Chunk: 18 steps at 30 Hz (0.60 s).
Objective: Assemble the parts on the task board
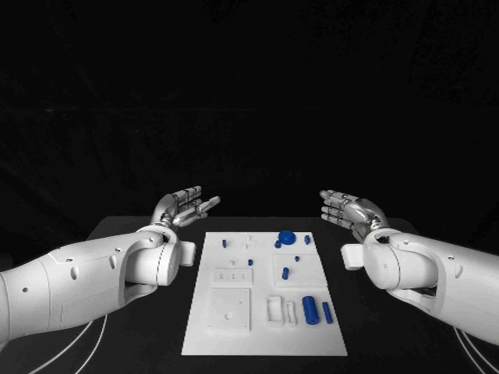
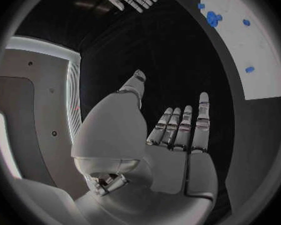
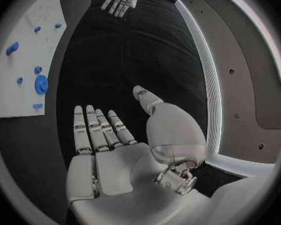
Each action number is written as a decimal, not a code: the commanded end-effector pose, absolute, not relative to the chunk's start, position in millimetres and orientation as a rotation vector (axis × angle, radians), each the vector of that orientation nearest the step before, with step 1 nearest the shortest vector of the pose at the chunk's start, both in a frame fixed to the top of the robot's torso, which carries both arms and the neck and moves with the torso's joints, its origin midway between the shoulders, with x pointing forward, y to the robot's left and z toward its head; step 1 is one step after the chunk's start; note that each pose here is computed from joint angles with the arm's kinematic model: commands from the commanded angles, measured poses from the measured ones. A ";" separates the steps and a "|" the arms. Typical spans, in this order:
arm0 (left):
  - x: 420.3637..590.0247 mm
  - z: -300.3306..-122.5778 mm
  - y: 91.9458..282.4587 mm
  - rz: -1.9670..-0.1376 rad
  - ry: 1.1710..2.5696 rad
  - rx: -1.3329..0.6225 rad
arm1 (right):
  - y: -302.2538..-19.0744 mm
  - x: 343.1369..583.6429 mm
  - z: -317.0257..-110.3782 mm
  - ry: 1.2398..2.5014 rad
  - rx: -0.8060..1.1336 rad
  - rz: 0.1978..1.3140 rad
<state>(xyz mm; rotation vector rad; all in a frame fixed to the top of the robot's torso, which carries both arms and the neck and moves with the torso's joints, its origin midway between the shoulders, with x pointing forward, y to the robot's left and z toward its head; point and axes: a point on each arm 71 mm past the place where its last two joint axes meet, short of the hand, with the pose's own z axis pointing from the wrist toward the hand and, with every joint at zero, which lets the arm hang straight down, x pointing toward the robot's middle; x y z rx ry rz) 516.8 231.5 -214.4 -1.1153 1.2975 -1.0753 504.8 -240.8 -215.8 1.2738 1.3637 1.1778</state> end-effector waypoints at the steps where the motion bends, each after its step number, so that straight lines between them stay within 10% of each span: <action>1: 517.3 -215.9 226.7 -1.112 1.349 -1.126 | -236.1 506.6 -220.5 1.580 1.247 1.223; 18: 517.4 -216.0 227.9 -1.113 1.351 -1.127 | -241.7 511.3 -219.8 1.601 1.226 1.210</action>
